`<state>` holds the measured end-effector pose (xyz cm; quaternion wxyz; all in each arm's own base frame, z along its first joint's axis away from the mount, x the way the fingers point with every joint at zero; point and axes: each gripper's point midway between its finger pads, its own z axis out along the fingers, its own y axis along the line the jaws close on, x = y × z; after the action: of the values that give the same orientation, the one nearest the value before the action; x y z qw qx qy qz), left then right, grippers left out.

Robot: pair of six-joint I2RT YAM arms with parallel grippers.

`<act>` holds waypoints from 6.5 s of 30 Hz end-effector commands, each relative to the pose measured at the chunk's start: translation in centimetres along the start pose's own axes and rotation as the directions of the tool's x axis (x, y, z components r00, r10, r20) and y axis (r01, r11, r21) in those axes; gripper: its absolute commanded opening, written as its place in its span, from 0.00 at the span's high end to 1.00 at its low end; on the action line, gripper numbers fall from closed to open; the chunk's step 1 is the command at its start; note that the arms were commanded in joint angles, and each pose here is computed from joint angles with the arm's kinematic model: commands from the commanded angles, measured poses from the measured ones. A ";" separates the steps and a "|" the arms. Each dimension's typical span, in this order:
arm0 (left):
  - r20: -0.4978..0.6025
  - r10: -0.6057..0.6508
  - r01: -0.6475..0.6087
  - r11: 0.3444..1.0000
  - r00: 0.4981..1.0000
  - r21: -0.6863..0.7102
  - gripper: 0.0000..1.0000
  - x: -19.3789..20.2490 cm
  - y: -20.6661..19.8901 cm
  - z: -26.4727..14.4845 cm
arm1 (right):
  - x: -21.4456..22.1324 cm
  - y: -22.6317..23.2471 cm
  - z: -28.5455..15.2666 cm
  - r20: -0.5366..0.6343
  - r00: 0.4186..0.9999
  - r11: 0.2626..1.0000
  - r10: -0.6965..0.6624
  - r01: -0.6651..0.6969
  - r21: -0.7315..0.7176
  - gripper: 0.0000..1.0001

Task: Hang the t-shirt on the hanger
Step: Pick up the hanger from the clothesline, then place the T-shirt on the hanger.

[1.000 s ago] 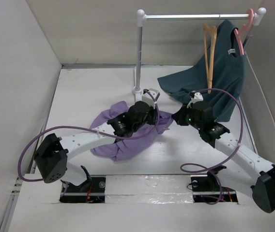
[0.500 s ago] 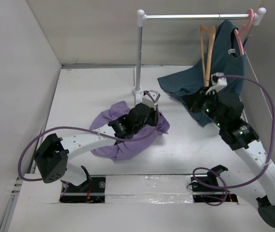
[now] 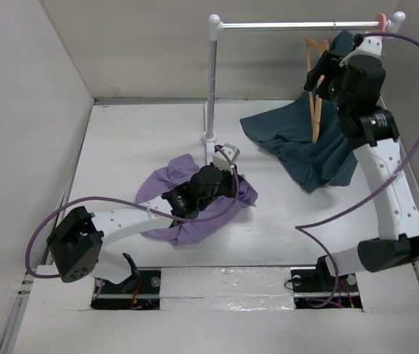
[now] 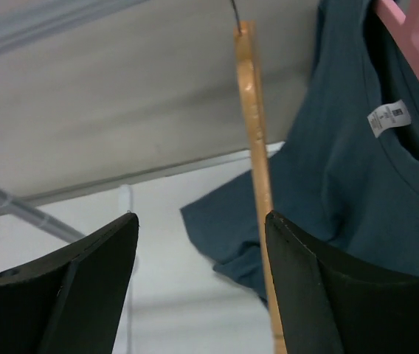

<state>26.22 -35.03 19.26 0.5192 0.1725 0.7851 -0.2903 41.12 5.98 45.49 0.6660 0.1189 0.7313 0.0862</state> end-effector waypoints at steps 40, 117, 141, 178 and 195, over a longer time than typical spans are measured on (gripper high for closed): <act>0.092 -0.056 0.039 0.983 0.994 0.180 1.00 -2.7 -3.2 -1.4 | 1.2 -6.3 8.3 -0.059 0.986 0.964 -0.155 0.164 0.209 1.00; 0.216 -0.155 0.152 0.988 0.964 0.034 1.00 -15.8 7.1 4.8 | 16.4 2.6 -23.5 -0.337 0.941 0.801 -0.014 -0.191 -0.568 1.00; 0.242 -0.151 0.149 0.989 0.959 0.025 1.00 -17.4 7.9 3.2 | 15.0 3.1 -24.2 -0.310 0.951 0.784 -0.020 -0.177 -0.595 1.00; 0.555 -0.302 0.267 0.953 0.775 0.145 1.00 -25.1 4.6 -15.2 | 9.8 16.3 -20.4 0.091 0.961 0.848 0.262 -0.184 -0.496 1.00; 0.606 -0.306 0.211 0.951 0.734 0.224 1.00 -27.9 2.8 -16.9 | 9.0 16.3 -24.1 0.061 0.958 0.808 0.281 -0.202 -0.554 1.00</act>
<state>28.74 -19.90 46.14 0.6919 -0.0470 0.6010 -0.3973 17.29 28.03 39.18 0.6935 -0.0661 0.6451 0.3138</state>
